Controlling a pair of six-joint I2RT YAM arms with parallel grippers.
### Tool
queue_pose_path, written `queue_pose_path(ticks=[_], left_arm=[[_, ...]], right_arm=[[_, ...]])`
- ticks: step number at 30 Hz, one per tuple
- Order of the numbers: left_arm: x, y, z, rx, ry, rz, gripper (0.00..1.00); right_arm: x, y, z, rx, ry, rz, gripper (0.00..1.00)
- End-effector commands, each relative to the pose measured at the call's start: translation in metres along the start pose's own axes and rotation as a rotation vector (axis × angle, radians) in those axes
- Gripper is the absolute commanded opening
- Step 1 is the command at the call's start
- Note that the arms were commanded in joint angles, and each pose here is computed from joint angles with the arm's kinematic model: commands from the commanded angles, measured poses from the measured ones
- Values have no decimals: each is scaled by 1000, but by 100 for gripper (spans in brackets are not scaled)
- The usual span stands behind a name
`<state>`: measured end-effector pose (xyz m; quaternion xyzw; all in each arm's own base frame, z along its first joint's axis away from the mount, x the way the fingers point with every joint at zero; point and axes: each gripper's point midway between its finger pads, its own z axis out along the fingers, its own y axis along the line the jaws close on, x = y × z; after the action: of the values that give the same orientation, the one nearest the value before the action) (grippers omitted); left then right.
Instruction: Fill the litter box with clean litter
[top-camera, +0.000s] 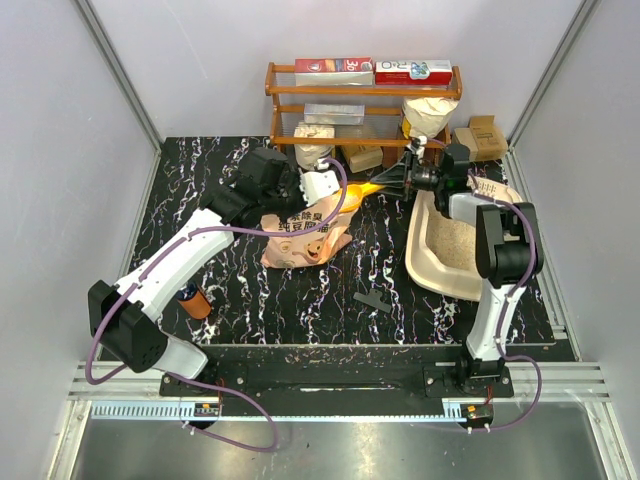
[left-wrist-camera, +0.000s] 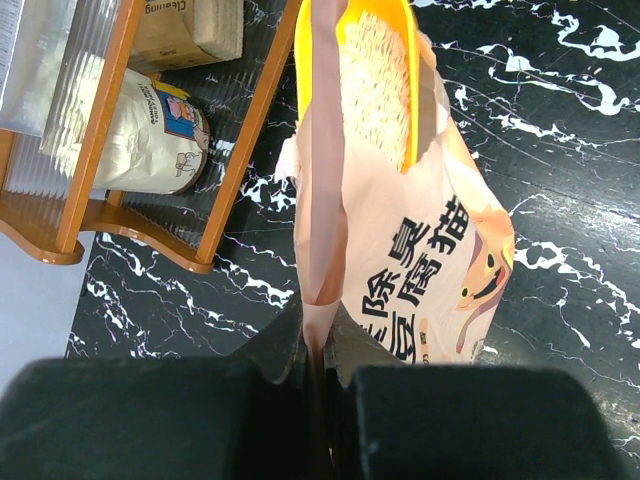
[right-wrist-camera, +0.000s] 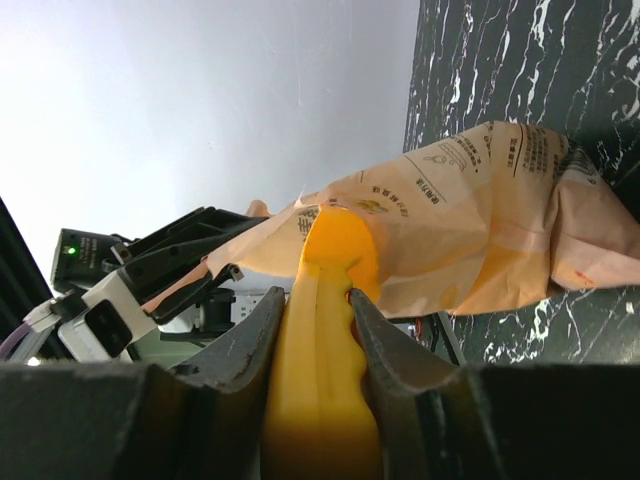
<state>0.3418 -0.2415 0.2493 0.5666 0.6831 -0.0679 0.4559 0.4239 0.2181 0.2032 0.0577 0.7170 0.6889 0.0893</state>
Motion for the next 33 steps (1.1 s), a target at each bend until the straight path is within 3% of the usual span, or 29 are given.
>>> queue_pose_path(ticks=[1,21,33], left_arm=[[-72,42,-41,-179,-233,85,0],[-71,42,-40,-176,-225,91,0],[-80,42,-41,-163,-255,75,0]], right_arm=[[8,41,-26,-34,-12,-89,0],[2,47,-75,-41,-116,-66,0],[-12,61,-139,-23,-279,-99,0]])
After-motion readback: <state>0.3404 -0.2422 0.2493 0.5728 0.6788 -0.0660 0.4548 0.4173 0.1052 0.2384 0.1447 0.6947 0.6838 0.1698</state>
